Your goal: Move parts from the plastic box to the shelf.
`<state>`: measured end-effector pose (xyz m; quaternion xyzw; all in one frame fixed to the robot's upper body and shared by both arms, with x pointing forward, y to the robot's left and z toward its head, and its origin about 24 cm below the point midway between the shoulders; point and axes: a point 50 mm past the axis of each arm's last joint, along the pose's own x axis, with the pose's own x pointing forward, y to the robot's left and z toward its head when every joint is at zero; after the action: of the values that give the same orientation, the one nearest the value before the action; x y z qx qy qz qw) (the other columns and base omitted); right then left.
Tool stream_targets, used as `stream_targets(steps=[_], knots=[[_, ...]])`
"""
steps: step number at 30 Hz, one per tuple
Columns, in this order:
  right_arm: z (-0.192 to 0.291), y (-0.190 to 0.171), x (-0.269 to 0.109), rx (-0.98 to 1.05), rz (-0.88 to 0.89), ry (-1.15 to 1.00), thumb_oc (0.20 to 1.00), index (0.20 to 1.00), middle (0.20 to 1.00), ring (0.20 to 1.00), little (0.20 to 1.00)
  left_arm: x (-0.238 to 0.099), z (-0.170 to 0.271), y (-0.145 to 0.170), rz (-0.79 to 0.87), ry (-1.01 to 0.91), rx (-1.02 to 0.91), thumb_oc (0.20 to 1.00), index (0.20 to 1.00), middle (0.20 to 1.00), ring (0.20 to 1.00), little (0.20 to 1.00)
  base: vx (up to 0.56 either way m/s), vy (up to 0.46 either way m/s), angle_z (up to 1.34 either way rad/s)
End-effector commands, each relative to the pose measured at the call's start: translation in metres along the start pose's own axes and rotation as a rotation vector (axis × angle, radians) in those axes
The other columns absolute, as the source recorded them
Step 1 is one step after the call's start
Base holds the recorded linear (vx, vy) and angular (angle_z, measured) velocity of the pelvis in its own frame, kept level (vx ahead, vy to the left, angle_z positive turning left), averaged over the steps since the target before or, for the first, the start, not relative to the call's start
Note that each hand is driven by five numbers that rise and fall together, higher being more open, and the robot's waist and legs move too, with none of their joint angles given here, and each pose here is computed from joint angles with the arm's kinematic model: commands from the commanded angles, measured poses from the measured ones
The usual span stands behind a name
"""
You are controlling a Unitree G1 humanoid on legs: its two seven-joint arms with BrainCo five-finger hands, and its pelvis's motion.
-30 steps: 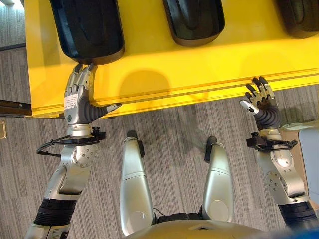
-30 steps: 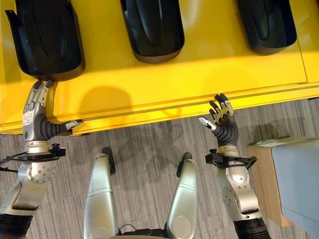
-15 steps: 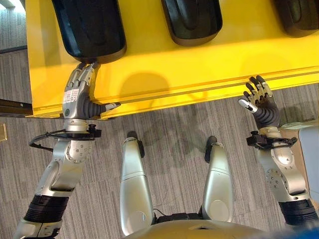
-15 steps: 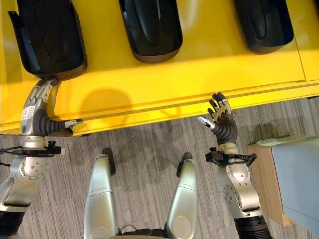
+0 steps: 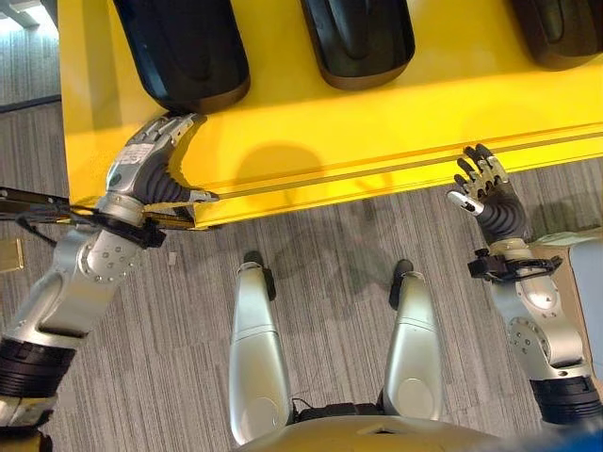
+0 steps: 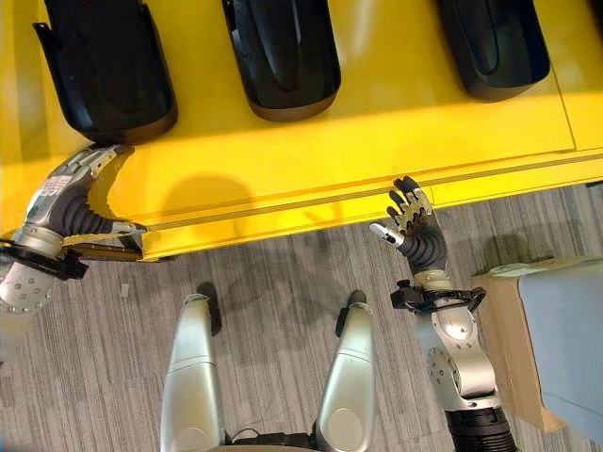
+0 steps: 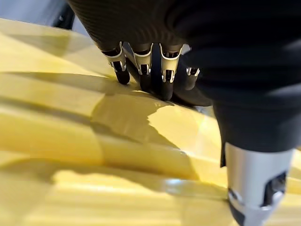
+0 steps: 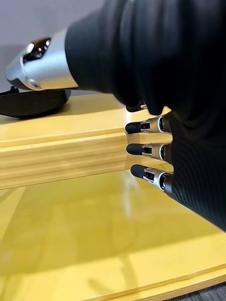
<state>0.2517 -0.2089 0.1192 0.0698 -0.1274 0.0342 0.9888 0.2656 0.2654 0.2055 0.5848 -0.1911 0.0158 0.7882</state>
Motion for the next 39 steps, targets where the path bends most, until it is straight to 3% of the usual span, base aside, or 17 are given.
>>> stream_targets(steps=[1, 8, 19, 26, 30, 39], knots=[[-0.002, -0.005, 0.0, 0.002, 0.011, -0.004, 1.0, 1.0, 1.0, 1.0, 1.0, 0.04, 0.004, 0.116, 0.464, -0.015, 0.033, 1.0, 1.0, 1.0, 1.0, 1.0, 0.0, 0.0, 0.0], [-0.005, -0.005, -0.004, 0.012, 0.022, 0.006, 1.0, 1.0, 1.0, 1.0, 1.0, 0.038, -0.001, 0.114, 0.41, 0.008, 0.043, 1.0, 1.0, 1.0, 1.0, 1.0, 0.0, 0.0, 0.0], [0.0, -0.006, -0.007, 0.023, 0.009, -0.025, 1.0, 1.0, 1.0, 1.0, 1.0, -0.001, -0.001, 0.081, 0.319, -0.028, -0.097, 1.0, 1.0, 1.0, 1.0, 1.0, 0.0, 0.001, -0.01], [0.011, 0.002, -0.008, 0.026, 0.062, -0.086, 1.0, 1.0, 1.0, 1.0, 1.0, -0.034, 0.003, 0.046, 0.32, -0.056, -0.397, 1.0, 1.0, 1.0, 1.0, 1.0, 0.0, 0.004, 0.0], [0.025, 0.011, -0.008, 0.056, 0.114, -0.169, 1.0, 1.0, 1.0, 1.0, 1.0, -0.05, 0.009, 0.025, 0.41, -0.07, -0.632, 1.0, 1.0, 1.0, 1.0, 1.0, 0.0, 0.001, 0.01], [0.034, 0.016, -0.01, 0.085, 0.094, -0.238, 1.0, 1.0, 1.0, 1.0, 1.0, -0.055, 0.03, 0.019, 0.615, -0.158, -0.879, 1.0, 1.0, 1.0, 1.0, 1.0, 0.0, -0.003, 0.01]])
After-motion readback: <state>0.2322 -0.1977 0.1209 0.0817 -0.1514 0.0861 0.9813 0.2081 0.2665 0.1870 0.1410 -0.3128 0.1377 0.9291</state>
